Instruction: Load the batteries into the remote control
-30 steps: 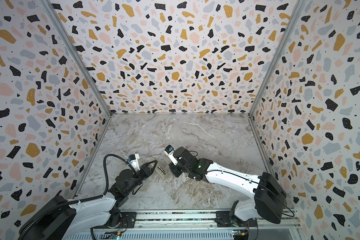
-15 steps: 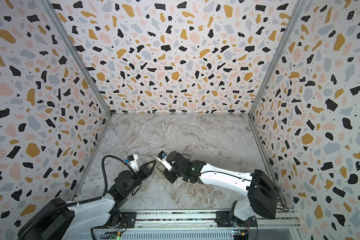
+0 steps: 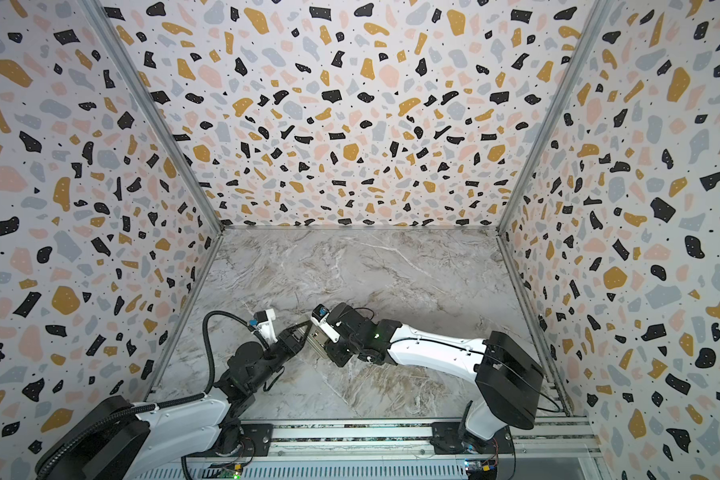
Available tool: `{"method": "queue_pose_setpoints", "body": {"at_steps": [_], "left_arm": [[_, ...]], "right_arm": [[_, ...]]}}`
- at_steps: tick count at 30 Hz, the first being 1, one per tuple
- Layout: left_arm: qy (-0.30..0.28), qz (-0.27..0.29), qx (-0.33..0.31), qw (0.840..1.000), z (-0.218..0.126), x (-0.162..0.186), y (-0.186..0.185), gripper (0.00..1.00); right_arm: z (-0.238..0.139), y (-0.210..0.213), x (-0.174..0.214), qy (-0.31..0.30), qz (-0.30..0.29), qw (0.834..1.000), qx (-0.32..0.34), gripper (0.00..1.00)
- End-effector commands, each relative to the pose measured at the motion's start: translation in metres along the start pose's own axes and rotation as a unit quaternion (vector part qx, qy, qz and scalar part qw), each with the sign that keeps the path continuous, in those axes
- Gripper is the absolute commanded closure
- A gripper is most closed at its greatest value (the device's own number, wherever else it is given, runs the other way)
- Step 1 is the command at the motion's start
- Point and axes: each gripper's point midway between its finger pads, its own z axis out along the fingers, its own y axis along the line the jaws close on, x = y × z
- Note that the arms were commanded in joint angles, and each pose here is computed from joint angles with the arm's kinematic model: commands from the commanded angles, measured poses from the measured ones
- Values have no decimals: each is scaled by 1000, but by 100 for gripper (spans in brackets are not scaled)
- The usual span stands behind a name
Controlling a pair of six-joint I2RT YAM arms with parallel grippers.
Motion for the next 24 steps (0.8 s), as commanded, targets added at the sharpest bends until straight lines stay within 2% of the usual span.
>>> {"method": "queue_pose_setpoints", "body": {"at_steps": [1,24], "left_arm": [[-16,7,41,999,-2,-8,-19,100],[1,11,62,998,-4,-2,-25,100]], "right_arm": [[-7,7,-23,-29,1,1000,-10,90],[2,7,-24,-31,5,999,-11,91]]}}
